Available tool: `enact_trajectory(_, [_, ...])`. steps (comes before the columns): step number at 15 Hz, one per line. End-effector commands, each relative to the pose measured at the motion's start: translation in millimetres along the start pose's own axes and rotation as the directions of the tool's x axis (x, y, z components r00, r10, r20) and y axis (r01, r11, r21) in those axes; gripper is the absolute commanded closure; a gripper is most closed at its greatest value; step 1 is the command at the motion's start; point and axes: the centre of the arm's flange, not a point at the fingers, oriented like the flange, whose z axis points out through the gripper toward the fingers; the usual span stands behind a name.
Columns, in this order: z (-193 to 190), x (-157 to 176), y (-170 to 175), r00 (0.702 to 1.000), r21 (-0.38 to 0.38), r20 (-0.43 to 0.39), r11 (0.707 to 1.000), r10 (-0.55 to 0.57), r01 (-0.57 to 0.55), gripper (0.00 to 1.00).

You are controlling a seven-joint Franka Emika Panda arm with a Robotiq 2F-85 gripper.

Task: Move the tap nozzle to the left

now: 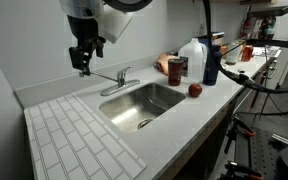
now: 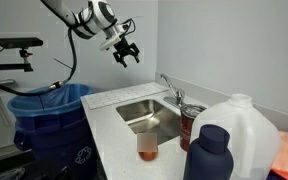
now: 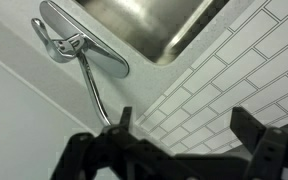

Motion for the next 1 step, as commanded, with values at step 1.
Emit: enact_trajectory(1, [0.0, 0.0, 0.0, 1.000, 0.000, 0.000, 1.000, 0.000, 0.000, 0.00])
